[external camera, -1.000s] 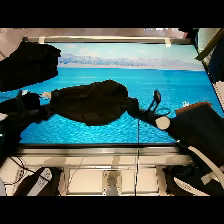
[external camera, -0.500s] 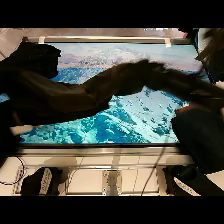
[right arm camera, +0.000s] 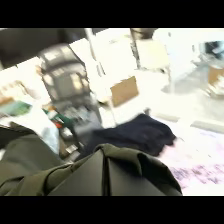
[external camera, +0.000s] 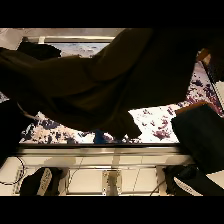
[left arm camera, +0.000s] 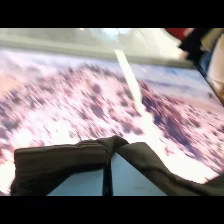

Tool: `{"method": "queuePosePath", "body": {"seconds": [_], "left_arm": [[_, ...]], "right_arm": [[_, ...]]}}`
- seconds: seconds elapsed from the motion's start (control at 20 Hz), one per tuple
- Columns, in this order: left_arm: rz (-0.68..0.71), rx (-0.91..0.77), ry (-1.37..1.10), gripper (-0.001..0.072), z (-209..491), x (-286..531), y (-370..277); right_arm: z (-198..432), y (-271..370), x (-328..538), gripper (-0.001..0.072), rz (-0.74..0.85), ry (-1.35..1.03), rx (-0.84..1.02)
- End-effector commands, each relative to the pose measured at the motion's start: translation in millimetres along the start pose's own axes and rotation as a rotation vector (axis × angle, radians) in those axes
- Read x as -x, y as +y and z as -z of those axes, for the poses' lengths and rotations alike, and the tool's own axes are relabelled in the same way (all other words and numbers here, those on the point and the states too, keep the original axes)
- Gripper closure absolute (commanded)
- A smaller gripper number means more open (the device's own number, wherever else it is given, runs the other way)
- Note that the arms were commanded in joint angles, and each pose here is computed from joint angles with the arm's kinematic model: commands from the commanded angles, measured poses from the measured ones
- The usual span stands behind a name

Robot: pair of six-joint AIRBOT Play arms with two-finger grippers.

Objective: Fold the clothes and pants, and hang the long-sleeved shirts on hangers.

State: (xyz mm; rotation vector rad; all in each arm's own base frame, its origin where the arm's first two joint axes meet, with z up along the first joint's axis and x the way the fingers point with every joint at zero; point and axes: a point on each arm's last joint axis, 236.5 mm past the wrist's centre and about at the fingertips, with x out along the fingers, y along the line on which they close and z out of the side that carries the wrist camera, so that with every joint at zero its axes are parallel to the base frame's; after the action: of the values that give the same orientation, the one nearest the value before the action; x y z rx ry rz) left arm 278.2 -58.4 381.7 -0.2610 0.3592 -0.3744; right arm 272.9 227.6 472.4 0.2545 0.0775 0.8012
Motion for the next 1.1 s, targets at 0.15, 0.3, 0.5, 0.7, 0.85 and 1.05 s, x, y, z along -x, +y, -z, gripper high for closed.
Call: {"method": "queuePosePath", "body": {"seconds": [0.15, 0.3, 0.5, 0.7, 0.85, 1.05], "left_arm": [[0.001, 0.139, 0.365, 0.0655, 87.2, -98.1, 63.6], [-0.046, 0.182, 0.483, 0.0654, 130.6, -176.2, 110.3], [-0.142, 0.261, 0.426, 0.0654, 170.2, -279.4, 182.6], [-0.257, 0.266, 0.251, 0.0654, 158.1, -315.6, 235.7], [-0.259, 0.203, 0.234, 0.0654, 151.8, -314.7, 239.4], [-0.272, 0.120, 0.402, 0.0654, 185.1, -296.0, 249.6]], "right_arm": [[96.1, -141.4, -97.0, 0.0715, 0.234, 0.256, -0.097], [164.4, -196.2, -132.7, 0.0715, 0.288, 0.390, -0.180], [240.0, -245.4, -169.2, 0.0714, 0.339, 0.489, -0.221], [282.9, -280.4, -188.8, 0.0714, 0.388, 0.509, -0.221], [316.8, -276.0, -180.4, 0.0713, 0.362, 0.642, -0.195], [371.7, -206.8, -136.1, 0.0713, 0.217, 1.006, -0.152]]}}
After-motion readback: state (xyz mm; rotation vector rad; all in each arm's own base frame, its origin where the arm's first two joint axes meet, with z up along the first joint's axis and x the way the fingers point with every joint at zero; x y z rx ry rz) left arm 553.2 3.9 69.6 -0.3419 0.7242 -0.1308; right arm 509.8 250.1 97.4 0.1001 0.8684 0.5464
